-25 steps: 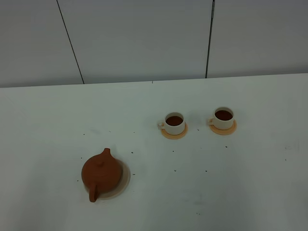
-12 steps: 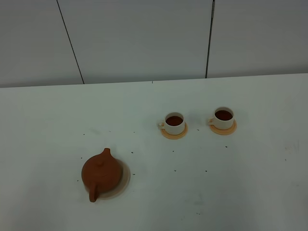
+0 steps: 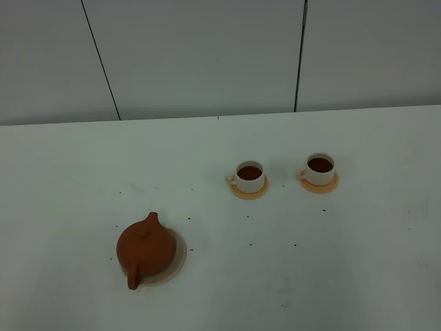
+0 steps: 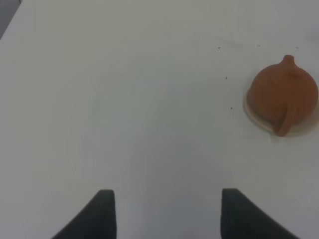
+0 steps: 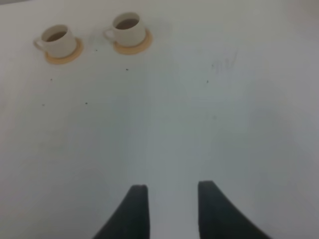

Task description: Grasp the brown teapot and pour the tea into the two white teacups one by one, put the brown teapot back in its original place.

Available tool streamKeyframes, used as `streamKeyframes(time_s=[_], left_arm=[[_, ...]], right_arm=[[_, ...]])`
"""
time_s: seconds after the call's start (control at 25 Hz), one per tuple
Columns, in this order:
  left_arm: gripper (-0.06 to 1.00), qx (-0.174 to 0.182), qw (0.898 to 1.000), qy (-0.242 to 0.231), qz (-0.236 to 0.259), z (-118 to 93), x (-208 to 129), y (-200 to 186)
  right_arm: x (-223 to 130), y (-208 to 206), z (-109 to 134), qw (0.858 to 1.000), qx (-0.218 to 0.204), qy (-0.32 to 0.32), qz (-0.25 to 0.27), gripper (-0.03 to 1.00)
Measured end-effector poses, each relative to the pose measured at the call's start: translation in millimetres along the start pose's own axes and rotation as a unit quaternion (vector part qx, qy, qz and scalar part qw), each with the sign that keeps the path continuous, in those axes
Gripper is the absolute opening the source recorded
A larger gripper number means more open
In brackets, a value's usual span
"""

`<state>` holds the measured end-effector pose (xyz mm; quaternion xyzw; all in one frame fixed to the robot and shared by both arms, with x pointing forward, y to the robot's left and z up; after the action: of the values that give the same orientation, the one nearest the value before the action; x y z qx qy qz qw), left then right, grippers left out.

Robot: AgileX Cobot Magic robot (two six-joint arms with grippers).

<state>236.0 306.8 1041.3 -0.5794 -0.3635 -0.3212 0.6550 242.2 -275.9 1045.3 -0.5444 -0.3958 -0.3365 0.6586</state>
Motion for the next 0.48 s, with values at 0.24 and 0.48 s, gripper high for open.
streamKeyframes(time_s=[0.24, 0.48], left_arm=[[0.53, 0.0, 1.0, 0.0, 0.0, 0.0, -0.1, -0.1], [0.53, 0.0, 1.0, 0.0, 0.0, 0.0, -0.1, -0.1]], right_arm=[[0.0, 0.0, 0.0, 1.0, 0.0, 0.0, 0.0, 0.24], [0.0, 0.0, 0.0, 1.0, 0.0, 0.0, 0.0, 0.24]])
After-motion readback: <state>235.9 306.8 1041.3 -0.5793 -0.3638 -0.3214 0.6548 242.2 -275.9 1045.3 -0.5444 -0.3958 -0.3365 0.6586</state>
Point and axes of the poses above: a point on each arm's last joint axis where the gripper is mounted, y pointing out along that axis toward the gripper, z along the wrist's bending axis when the last joint is at zero, x = y × z, the point moved 1 cm from there along y, pointing out along that axis toward the gripper, and after that the axes turned 1 degree about -y, right-handed, at the moved point
